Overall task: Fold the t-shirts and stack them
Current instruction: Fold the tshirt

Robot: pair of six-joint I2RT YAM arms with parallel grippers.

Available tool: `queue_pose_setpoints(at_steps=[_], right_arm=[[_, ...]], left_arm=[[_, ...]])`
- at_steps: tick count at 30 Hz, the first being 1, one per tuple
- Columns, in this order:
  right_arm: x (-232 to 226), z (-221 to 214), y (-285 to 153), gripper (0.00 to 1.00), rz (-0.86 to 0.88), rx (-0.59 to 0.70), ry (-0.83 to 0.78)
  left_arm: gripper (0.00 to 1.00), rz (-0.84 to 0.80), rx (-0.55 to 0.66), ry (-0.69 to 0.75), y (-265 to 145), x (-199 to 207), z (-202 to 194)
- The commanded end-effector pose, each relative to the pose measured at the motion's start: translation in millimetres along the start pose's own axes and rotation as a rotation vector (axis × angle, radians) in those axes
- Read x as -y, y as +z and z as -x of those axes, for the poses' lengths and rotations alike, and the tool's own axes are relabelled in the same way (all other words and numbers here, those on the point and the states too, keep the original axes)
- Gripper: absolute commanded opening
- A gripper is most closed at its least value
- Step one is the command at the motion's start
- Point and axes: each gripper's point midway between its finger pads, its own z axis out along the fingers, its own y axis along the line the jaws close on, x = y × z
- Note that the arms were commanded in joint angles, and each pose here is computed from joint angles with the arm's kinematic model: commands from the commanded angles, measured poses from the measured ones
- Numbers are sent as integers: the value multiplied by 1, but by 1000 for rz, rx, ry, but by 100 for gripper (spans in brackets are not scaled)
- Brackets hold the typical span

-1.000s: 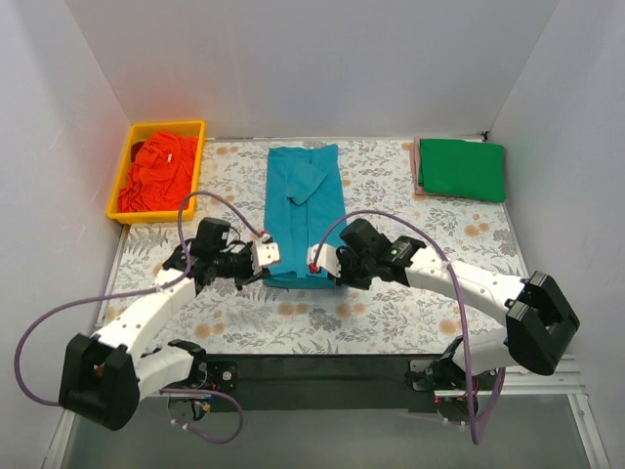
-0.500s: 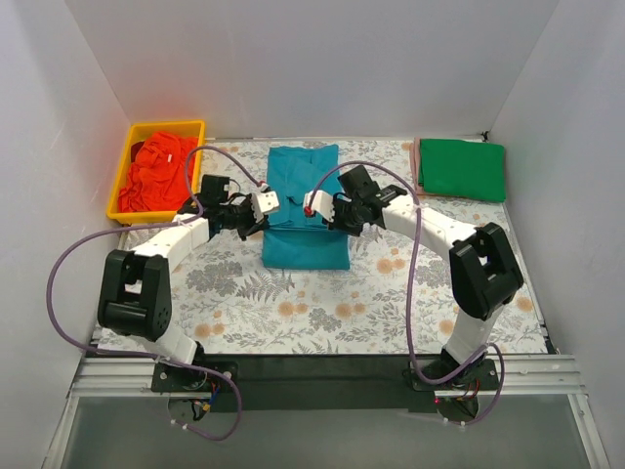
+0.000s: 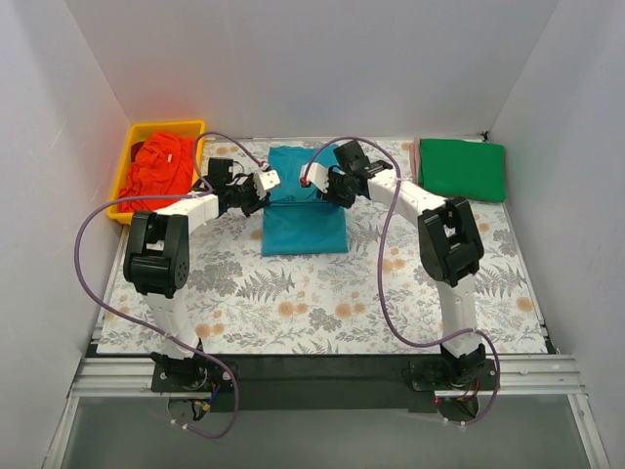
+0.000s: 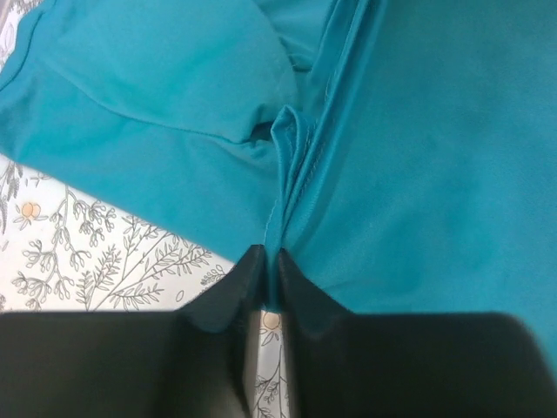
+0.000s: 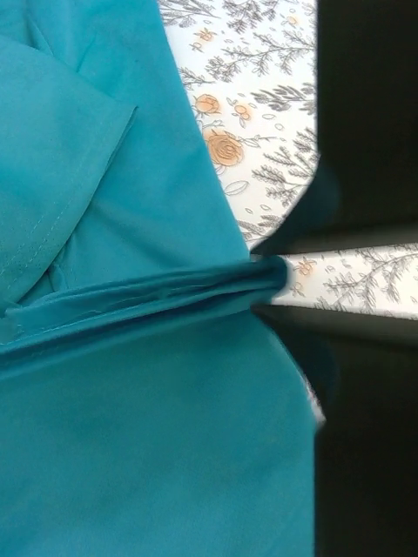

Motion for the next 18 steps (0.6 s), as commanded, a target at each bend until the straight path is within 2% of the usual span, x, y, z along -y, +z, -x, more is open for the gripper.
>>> queue_pose_setpoints(at_steps=[1, 2, 3, 4, 5, 9, 11, 14, 18], right_arm=[[26, 1, 3, 41, -75, -23, 7], [32, 4, 1, 54, -96, -16, 22], [37, 3, -4, 65, -115, -10, 51], [43, 6, -9, 74, -139, -2, 60], [46, 11, -19, 74, -156, 9, 64], [44, 18, -53, 73, -181, 49, 88], [34, 28, -75, 67, -167, 97, 86], [-2, 25, -86, 57, -87, 114, 92], [-57, 23, -81, 47, 54, 94, 77]], left_arm=[[14, 118, 15, 32, -3, -35, 13], [25, 140, 16, 33, -4, -38, 13], [46, 167, -3, 15, -6, -41, 8], [55, 201, 16, 35, -13, -47, 19], [58, 213, 23, 33, -17, -44, 18], [60, 230, 52, -13, -41, -28, 33], [59, 213, 98, 6, -60, -12, 53], [56, 124, 87, -62, -67, 33, 39], [49, 43, 80, -71, -75, 80, 33]])
